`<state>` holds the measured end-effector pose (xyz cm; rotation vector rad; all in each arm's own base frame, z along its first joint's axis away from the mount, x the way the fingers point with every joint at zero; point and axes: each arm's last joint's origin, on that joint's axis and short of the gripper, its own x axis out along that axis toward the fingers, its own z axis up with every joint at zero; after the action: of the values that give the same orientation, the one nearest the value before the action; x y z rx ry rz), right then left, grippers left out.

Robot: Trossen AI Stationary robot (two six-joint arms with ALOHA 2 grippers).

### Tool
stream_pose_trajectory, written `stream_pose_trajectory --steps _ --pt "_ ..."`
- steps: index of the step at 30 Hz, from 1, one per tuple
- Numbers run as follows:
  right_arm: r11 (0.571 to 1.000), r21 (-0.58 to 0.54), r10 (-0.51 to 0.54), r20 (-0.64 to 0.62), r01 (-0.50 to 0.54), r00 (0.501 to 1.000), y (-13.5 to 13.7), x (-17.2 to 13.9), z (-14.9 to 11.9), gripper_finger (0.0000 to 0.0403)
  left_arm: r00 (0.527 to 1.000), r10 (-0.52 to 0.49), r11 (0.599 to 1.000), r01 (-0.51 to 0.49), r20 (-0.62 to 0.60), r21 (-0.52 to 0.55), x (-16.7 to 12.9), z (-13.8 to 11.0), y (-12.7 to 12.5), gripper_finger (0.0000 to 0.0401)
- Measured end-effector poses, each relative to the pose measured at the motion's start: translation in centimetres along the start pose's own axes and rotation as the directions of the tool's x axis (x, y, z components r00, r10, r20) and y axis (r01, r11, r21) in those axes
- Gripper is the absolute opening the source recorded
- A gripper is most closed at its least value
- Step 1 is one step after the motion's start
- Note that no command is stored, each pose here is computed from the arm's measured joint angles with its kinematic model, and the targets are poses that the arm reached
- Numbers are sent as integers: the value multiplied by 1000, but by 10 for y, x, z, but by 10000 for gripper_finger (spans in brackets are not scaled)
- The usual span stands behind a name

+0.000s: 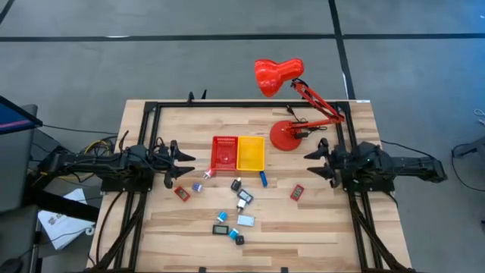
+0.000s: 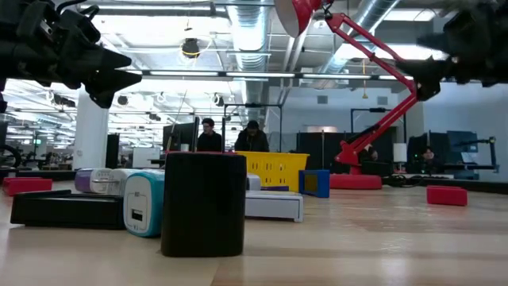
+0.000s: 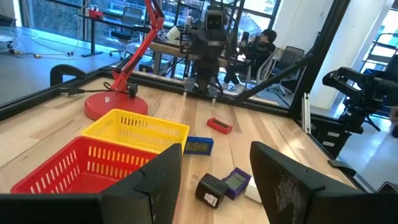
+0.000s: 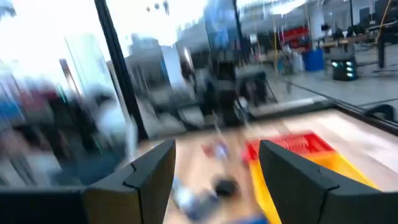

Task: Pick & Place Office items
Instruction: Put the top blue digital timer into the yellow basket

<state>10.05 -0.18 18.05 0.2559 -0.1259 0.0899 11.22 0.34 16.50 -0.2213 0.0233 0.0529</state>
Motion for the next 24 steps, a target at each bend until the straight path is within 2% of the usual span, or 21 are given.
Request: stream_pose_trajectory --steps 3,9,14,19,24 --pt "997 82 -10 102 1 995 1 -1 9 225 1000 3 1000 -3 3 0 0 0 0 186" --pt "998 53 27 270 -43 962 4 -4 26 225 1000 5 1000 -5 3 0 0 0 0 186" --pt "998 45 15 374 -34 927 6 -7 35 225 1000 18 1000 -18 5 0 0 0 1 186" --pt "997 68 -49 419 22 907 4 -8 38 229 999 31 1000 -31 8 -1 0 0 1 186" --pt "996 62 -85 429 65 899 3 -9 39 259 999 34 999 -34 8 -1 0 0 1 186"
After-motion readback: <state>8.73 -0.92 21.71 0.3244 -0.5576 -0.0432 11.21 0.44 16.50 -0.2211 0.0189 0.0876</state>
